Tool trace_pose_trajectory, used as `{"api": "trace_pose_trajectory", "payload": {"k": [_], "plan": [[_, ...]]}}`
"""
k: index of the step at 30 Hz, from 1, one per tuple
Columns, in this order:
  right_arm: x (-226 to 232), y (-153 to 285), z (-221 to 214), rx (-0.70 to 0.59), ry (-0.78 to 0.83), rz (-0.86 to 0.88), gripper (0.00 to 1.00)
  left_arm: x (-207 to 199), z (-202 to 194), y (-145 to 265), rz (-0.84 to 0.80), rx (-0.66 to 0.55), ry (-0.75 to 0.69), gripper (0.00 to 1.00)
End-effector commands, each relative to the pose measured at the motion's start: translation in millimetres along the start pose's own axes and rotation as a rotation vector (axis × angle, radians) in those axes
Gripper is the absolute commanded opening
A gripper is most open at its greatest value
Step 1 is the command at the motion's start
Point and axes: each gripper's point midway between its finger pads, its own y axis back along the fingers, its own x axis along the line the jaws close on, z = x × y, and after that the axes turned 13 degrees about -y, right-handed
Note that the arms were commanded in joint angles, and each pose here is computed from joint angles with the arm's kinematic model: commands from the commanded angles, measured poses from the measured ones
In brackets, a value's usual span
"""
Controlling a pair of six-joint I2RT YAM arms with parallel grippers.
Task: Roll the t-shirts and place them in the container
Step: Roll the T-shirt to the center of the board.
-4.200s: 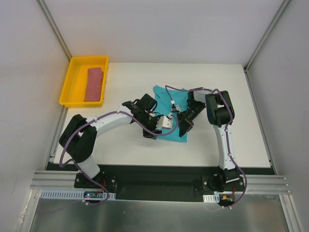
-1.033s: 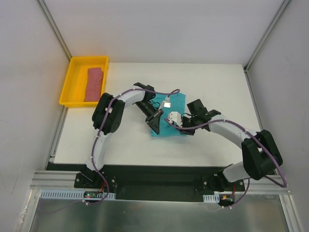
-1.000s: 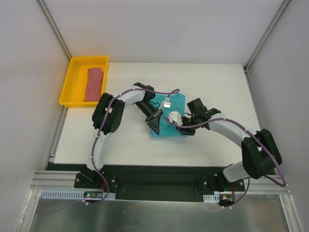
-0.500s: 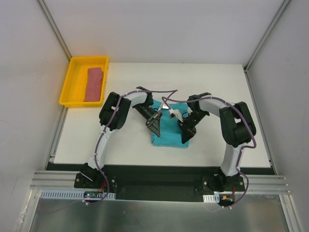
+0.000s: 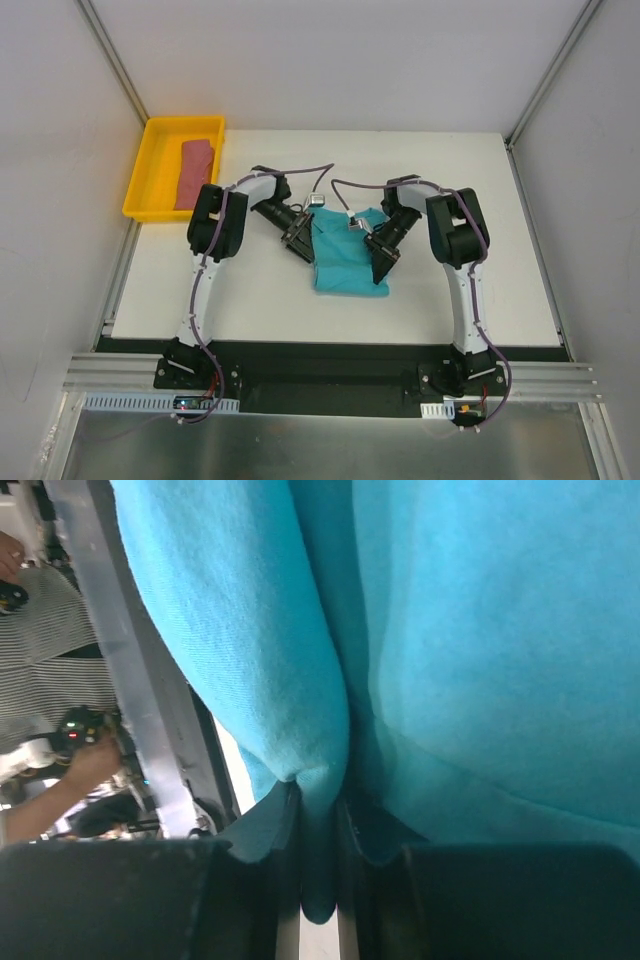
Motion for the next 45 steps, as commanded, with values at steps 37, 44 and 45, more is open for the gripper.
{"api": "trace_pose_trajectory", "payload": {"k": [37, 44, 45], "plan": [[20.5, 5.2, -10.5, 0.148, -0.261, 0.116, 0.07, -23.8, -37.8, -66.6, 0.474, 0.457, -1.277, 0.53], [20.7, 5.0, -10.6, 0.147, -0.26, 0.118, 0.07, 9.3, -53.5, -65.3, 0.569, 0.566, -1.305, 0.57], [21.0, 4.8, -10.2, 0.145, -0.261, 0.12, 0.07, 14.6, -52.7, -63.9, 0.601, 0.582, -1.321, 0.57]]}}
